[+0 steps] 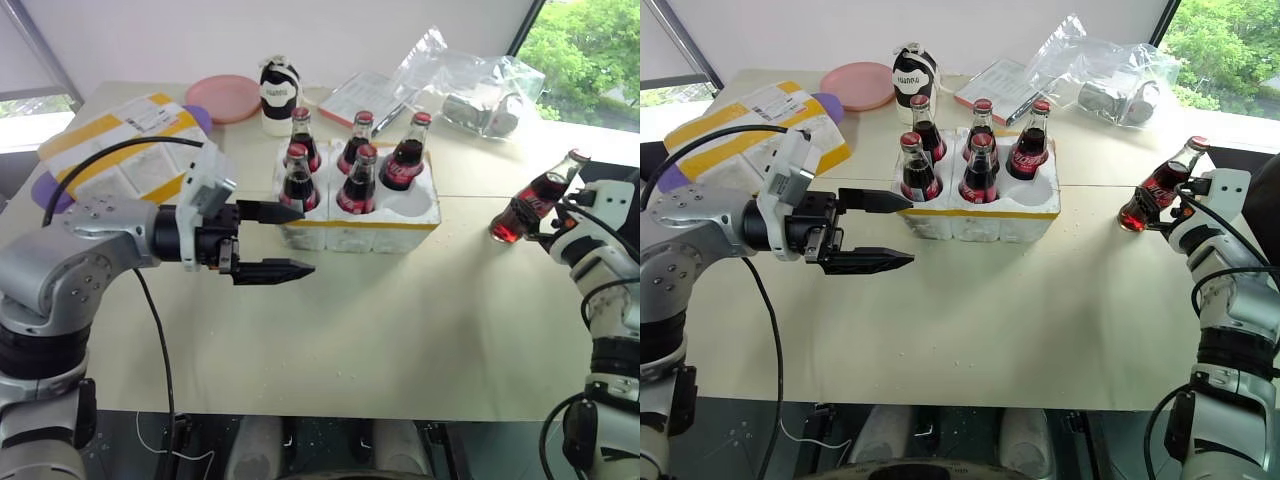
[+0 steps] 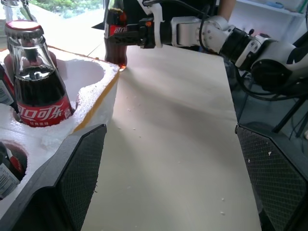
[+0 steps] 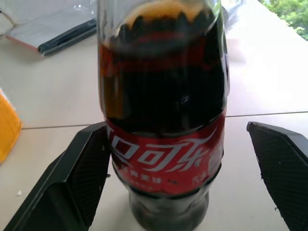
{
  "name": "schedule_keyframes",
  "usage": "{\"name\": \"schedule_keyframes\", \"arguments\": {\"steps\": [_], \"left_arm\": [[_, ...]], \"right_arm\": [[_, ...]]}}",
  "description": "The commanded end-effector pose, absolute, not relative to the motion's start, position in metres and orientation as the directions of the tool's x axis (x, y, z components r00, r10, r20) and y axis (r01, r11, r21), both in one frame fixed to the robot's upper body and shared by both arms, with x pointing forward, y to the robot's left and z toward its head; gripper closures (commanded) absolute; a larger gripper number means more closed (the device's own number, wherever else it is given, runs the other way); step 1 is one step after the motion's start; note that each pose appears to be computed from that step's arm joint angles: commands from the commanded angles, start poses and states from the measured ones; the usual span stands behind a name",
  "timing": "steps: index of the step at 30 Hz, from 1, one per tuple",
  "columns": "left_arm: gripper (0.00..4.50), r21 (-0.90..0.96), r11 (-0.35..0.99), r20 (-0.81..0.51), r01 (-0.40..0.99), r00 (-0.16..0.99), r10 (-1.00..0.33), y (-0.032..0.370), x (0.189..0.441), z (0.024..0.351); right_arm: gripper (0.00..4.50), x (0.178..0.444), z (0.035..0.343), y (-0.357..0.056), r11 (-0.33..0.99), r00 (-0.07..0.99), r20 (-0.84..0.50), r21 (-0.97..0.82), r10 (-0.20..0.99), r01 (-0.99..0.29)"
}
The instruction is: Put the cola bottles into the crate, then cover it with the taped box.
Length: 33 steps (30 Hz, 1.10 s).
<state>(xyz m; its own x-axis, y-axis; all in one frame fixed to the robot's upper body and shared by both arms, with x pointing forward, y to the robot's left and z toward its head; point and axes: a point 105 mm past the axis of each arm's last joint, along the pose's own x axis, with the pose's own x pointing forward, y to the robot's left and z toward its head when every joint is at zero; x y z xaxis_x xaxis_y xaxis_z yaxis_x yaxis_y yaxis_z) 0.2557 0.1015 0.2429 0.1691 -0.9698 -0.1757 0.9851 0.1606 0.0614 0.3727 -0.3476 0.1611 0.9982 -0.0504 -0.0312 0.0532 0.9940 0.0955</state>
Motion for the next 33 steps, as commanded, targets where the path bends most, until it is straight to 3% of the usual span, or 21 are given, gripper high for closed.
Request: {"name": "schedule_keyframes", "arguments": {"steps": [1,3,5,9,14,18,23,33], "left_arm": [[0.0,0.116,0.144,-0.167,0.983,0.162,-0.973,0.099,0.251,0.253],[0.0,0.121,0.148,-0.166,0.982,0.167,-0.972,0.099,0.252,0.253],[0.0,0.124,0.15,-0.166,0.981,0.17,-0.971,0.099,0.253,0.253],[0.0,0.124,0.152,-0.165,0.981,0.171,-0.971,0.099,0.254,0.252],[0.0,0.122,0.155,-0.166,0.98,0.174,-0.971,0.1,0.255,0.251],[0.0,0.12,0.161,-0.166,0.98,0.18,-0.97,0.101,0.257,0.251],[0.0,0.12,0.165,-0.163,0.979,0.183,-0.969,0.102,0.259,0.251],[0.0,0.135,0.182,-0.159,0.974,0.203,-0.966,0.104,0.261,0.252]], "right_arm": [[0.26,0.375,0.173,-0.353,0.994,0.998,0.02,0.089,-0.062,0.06],[0.8,0.377,0.173,-0.351,0.995,0.998,0.03,0.089,-0.049,0.046],[1.74,0.377,0.173,-0.349,0.995,0.999,0.035,0.088,-0.04,0.036],[1.73,0.375,0.18,-0.338,0.996,0.998,0.067,0.083,0.017,-0.023],[1.73,0.363,0.22,-0.318,0.993,0.975,0.191,0.033,0.109,-0.117],[1.73,0.346,0.265,-0.269,0.945,0.903,0.295,-0.005,0.314,-0.327],[1.73,0.33,0.298,-0.212,0.849,0.791,0.354,-0.018,0.5,-0.529],[1.73,0.338,0.271,-0.157,0.758,0.735,0.229,-0.021,0.638,-0.652]]}}
